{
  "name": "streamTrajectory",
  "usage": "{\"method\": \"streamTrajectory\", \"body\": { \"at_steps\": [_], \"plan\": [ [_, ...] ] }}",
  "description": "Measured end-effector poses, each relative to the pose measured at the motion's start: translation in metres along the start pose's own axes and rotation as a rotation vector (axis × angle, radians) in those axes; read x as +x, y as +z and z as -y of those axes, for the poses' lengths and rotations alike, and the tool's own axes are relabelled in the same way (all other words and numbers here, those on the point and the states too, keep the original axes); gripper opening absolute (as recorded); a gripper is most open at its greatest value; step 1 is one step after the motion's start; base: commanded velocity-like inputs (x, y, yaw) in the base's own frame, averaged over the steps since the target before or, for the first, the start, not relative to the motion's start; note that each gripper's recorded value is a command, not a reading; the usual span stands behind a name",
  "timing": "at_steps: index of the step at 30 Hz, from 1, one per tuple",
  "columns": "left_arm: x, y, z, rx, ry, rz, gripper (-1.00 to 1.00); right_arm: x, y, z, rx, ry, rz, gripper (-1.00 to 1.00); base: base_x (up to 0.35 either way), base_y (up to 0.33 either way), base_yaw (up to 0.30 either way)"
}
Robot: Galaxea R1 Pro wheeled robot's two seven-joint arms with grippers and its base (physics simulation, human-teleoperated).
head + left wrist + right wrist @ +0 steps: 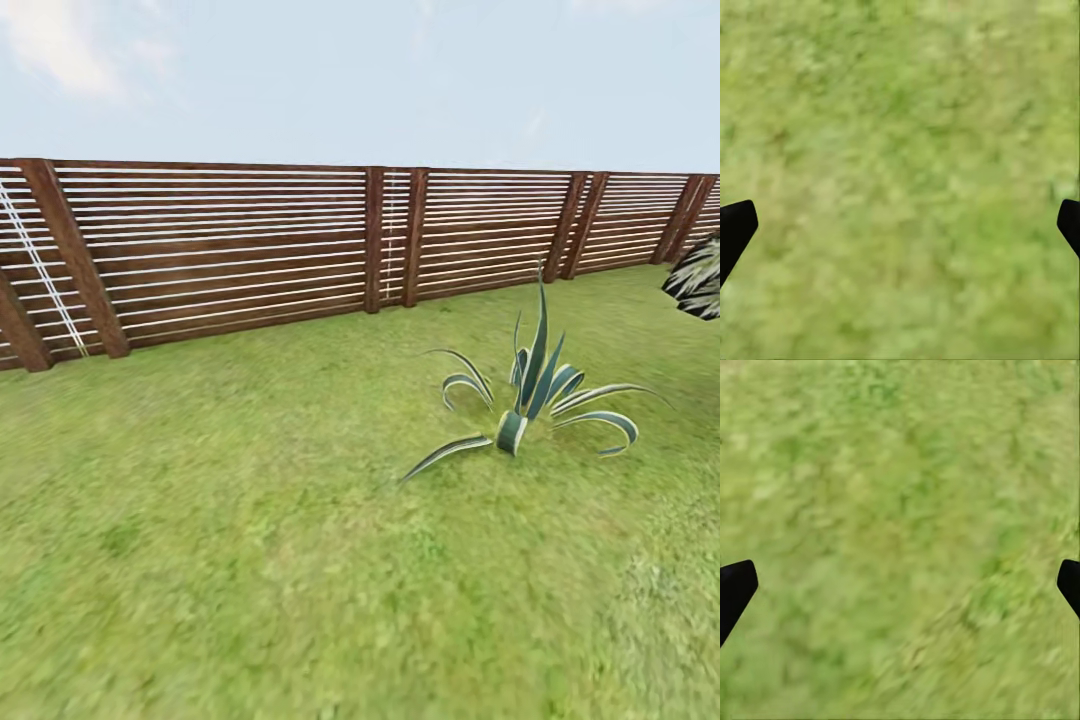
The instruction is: In the garden, pick up the pesticide atomizer on the floor and spray pesticide onto both trees until each tree trunk is fully covered.
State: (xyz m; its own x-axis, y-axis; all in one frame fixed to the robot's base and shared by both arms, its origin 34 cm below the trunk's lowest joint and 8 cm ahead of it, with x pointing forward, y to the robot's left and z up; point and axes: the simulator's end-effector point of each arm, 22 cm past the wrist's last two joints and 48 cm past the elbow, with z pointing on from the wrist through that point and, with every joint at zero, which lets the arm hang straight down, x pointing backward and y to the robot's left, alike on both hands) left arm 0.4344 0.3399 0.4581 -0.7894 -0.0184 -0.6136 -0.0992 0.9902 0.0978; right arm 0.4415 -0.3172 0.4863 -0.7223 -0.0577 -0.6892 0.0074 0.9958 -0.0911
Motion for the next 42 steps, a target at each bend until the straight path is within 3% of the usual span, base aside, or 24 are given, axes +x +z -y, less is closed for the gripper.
{"method": "streamTrajectory", "body": {
  "at_steps": [42],
  "plan": [
    [0.0000,0.0000,0.0005,0.001,0.000,0.000,1.00,0.0000,0.0000,-0.0001,0.000,-0.001,0.000,1.00,0.335,0.142,0.000]
  ]
}}
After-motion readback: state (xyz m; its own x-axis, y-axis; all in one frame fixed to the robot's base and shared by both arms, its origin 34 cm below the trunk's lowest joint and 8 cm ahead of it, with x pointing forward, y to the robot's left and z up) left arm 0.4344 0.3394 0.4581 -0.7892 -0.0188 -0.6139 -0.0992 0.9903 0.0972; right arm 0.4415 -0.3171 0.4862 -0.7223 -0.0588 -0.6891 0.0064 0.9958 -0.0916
